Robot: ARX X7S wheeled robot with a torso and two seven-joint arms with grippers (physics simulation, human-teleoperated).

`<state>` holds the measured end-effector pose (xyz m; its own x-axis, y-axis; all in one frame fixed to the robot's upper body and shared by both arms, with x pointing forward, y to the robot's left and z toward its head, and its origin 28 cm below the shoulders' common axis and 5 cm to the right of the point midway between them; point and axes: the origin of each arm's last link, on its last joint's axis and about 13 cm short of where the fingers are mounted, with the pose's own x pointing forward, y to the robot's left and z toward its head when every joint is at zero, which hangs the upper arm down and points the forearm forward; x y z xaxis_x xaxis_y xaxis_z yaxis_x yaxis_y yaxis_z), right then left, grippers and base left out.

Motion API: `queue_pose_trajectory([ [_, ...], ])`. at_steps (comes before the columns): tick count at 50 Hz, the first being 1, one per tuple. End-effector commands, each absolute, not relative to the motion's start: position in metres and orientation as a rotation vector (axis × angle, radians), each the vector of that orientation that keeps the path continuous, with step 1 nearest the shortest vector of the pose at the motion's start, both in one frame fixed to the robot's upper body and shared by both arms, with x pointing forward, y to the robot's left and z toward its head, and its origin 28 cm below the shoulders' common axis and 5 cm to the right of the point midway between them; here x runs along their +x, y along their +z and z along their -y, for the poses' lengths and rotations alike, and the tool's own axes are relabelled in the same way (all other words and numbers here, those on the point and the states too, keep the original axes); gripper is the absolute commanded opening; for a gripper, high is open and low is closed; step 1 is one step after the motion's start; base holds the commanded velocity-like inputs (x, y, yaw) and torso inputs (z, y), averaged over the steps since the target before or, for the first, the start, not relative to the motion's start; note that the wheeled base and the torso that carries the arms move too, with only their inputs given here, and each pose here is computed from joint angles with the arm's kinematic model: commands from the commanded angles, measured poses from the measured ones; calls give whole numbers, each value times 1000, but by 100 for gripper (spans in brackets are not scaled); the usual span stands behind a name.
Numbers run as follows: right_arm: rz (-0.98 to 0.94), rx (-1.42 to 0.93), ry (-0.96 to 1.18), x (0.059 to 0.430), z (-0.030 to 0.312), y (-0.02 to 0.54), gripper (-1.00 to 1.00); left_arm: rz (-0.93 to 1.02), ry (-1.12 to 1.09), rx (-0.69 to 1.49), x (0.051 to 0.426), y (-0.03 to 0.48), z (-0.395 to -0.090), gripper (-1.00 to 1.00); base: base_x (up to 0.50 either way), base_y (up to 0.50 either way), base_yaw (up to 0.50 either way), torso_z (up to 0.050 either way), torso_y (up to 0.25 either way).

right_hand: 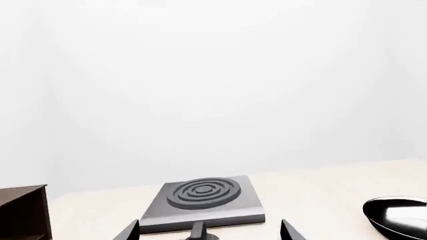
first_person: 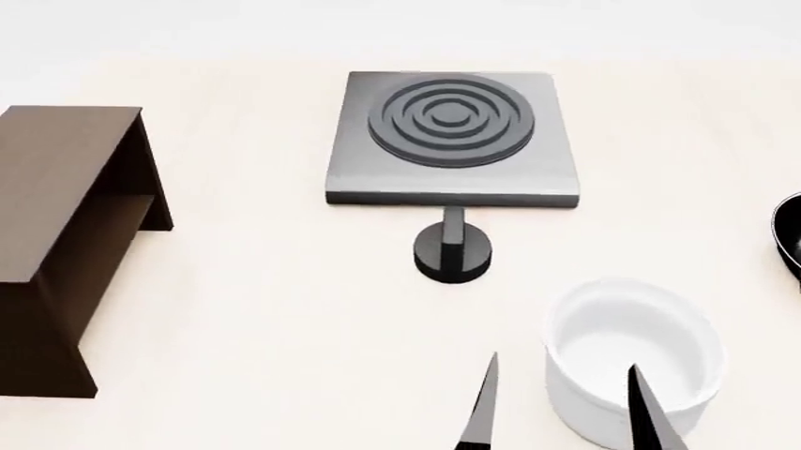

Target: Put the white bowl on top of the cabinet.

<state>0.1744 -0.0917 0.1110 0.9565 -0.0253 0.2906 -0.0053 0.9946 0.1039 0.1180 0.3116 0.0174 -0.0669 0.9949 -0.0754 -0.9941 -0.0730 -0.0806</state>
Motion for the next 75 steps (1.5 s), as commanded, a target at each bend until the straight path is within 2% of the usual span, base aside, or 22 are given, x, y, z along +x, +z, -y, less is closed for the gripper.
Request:
queue_pose_trajectory([
  [1, 358, 119, 9, 165, 90, 126, 100, 9, 1636, -123, 118, 17, -312, 100, 262, 477, 0, 0, 0],
  [29, 362, 113, 18, 165, 88, 126, 100, 3, 1629, -133, 119, 16, -312, 100, 271, 422, 0, 0, 0],
  [39, 385, 115, 29, 163, 88, 128, 100, 3, 1627, -134, 119, 15, -312, 100, 9, 9, 0, 0, 0],
  [50, 371, 128, 24, 165, 89, 127, 100, 3, 1627, -134, 120, 15, -312, 100, 440, 21, 0, 0, 0],
  [75, 376, 145, 20, 164, 90, 128, 100, 1, 1624, -136, 120, 15, -312, 100, 0, 0, 0, 0, 0],
])
